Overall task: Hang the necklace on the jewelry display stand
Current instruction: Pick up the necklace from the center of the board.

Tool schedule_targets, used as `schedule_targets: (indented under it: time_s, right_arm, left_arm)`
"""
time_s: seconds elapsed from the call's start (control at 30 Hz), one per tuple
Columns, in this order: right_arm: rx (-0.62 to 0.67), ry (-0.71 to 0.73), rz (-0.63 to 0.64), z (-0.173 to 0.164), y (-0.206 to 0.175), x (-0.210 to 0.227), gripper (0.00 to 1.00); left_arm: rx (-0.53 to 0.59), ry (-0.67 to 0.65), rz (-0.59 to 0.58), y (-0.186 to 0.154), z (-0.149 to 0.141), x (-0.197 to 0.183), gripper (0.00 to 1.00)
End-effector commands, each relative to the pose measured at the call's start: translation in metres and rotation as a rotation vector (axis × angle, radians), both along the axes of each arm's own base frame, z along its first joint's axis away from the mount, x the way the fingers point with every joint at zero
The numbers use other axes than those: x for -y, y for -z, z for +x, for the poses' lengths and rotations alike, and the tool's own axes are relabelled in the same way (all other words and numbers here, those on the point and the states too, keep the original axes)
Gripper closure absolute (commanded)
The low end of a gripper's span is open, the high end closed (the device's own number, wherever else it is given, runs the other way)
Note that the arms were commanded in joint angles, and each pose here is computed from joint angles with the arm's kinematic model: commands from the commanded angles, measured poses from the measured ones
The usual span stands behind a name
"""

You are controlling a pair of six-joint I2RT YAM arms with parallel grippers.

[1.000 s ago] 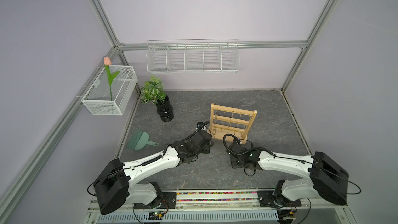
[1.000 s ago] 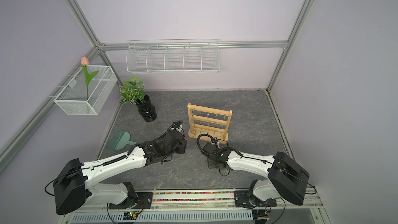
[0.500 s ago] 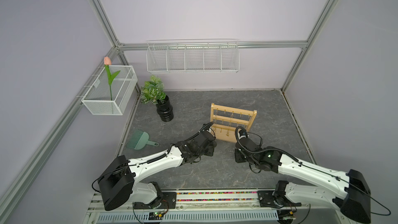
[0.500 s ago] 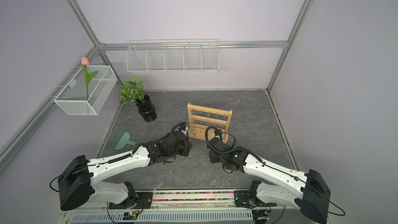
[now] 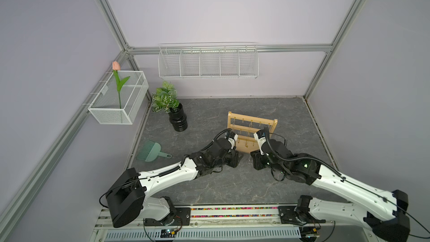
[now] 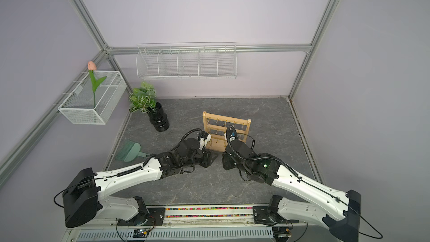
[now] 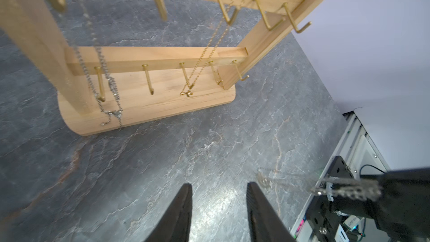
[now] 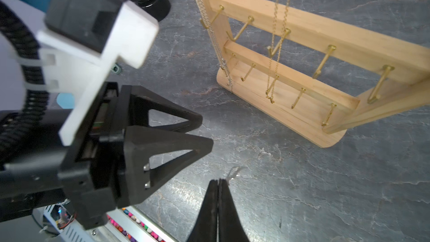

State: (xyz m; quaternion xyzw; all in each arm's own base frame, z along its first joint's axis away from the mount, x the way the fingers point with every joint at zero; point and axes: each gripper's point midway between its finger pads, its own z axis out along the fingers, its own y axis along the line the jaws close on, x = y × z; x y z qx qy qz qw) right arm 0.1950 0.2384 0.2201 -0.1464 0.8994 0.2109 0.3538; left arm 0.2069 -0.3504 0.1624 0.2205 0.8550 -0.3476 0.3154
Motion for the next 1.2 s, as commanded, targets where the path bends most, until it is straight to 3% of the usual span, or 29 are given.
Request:
schedule_targets:
  time_s: [0.0, 0.47, 1.17]
  right_arm:
    - [0.029, -0.070, 0.046, -0.005, -0.019, -0.010, 0.93]
    - [0.087, -0.098, 0.119, -0.004, -0.051, -0.017, 0.93]
    - [0.121, -0.114, 0.162, -0.003, -0.068, -0.024, 0.93]
  left_arm:
    - [0.044, 0.090, -0.066, -0.020, -0.008, 0.014, 0.59]
    - [0.039, 0.142, -0.031, -0.008, -0.027, 0.015, 0.61]
    - [0.039, 0.093, 0.018, 0.007, -0.026, 0.004, 0.60]
